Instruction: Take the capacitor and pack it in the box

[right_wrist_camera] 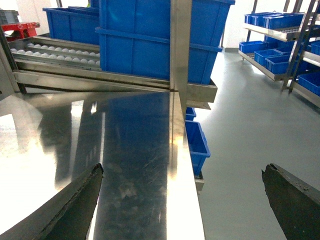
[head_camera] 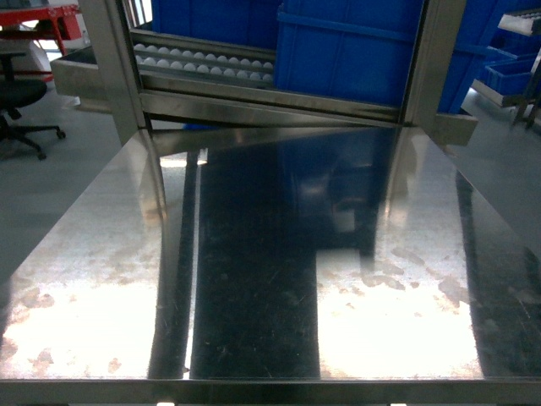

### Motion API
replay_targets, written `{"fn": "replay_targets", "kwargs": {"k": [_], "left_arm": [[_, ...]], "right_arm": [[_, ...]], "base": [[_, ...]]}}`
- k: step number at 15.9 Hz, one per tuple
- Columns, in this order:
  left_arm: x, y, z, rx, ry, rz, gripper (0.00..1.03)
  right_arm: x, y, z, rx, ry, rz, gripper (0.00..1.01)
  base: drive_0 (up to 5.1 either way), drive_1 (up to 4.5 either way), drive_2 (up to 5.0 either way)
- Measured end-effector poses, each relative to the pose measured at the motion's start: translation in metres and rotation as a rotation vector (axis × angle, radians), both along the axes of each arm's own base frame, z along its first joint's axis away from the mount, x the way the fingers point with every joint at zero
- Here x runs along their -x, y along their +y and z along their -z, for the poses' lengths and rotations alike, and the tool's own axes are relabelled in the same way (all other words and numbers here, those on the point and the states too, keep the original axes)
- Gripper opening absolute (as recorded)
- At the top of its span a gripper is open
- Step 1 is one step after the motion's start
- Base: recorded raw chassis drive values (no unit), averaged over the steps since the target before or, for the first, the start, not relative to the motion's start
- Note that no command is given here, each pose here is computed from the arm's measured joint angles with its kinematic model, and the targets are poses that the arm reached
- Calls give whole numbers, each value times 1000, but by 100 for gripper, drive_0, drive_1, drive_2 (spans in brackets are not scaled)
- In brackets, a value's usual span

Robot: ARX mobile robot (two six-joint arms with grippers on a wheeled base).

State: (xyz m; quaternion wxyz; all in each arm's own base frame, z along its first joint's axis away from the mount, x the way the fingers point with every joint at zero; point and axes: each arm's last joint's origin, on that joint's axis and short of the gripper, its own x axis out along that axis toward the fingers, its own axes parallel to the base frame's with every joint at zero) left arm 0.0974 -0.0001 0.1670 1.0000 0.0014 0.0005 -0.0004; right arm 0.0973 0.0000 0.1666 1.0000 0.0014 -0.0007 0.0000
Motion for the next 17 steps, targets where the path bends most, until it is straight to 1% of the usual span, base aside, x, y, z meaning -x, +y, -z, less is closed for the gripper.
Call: {"fn": "replay_targets", "kwargs": {"k": [17], "left_arm": [[0,0,0,0,0,0,44]], "right_arm": [[0,0,0,0,0,1,98]], "base": [[0,0,0]]}}
